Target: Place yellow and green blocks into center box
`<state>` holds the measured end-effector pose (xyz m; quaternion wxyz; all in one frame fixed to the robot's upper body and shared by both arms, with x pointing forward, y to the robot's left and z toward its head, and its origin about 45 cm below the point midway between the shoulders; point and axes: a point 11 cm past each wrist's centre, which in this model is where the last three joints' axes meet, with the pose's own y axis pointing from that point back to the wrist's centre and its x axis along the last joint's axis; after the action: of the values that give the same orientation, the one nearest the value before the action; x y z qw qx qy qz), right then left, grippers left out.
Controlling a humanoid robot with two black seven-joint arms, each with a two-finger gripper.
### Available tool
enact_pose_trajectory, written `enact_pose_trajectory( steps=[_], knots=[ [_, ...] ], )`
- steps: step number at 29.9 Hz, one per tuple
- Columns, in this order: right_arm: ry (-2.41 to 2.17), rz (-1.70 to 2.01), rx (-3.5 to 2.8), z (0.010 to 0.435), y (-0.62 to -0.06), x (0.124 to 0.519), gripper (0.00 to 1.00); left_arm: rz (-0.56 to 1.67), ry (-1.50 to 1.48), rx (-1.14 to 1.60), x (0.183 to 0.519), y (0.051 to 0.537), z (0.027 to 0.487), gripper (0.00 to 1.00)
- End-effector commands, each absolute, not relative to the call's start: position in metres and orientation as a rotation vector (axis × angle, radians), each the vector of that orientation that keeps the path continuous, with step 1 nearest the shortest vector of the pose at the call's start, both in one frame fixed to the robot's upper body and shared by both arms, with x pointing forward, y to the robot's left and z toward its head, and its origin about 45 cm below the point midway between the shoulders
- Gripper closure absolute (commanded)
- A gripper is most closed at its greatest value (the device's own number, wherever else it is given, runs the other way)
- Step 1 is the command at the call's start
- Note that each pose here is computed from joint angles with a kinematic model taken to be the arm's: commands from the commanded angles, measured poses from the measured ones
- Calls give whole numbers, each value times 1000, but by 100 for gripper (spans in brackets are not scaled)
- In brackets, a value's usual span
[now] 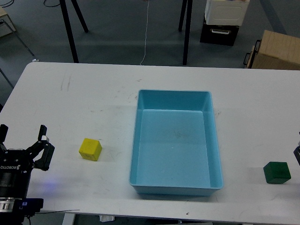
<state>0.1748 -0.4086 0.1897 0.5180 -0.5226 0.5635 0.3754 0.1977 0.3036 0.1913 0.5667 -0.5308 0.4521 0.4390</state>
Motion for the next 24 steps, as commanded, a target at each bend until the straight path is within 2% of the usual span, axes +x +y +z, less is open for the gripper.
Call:
enact_pose_trajectory(
  steps=[1,9,18,24],
  knots=[
    [1311,850,-1231,196,-410,185,0,1032,1063,-1252,198,303,191,0],
    [1328,861,-1256,192,-414,194,0,1024,1062,-1250,200,302,192,0],
    [1599,905,-1840,245,-439,234,0,996,1053,-1246,210,299,196,0],
    [1693,858,-2372,266,-420,268,0,978,1052,-1244,216,295,197,0]
  ],
)
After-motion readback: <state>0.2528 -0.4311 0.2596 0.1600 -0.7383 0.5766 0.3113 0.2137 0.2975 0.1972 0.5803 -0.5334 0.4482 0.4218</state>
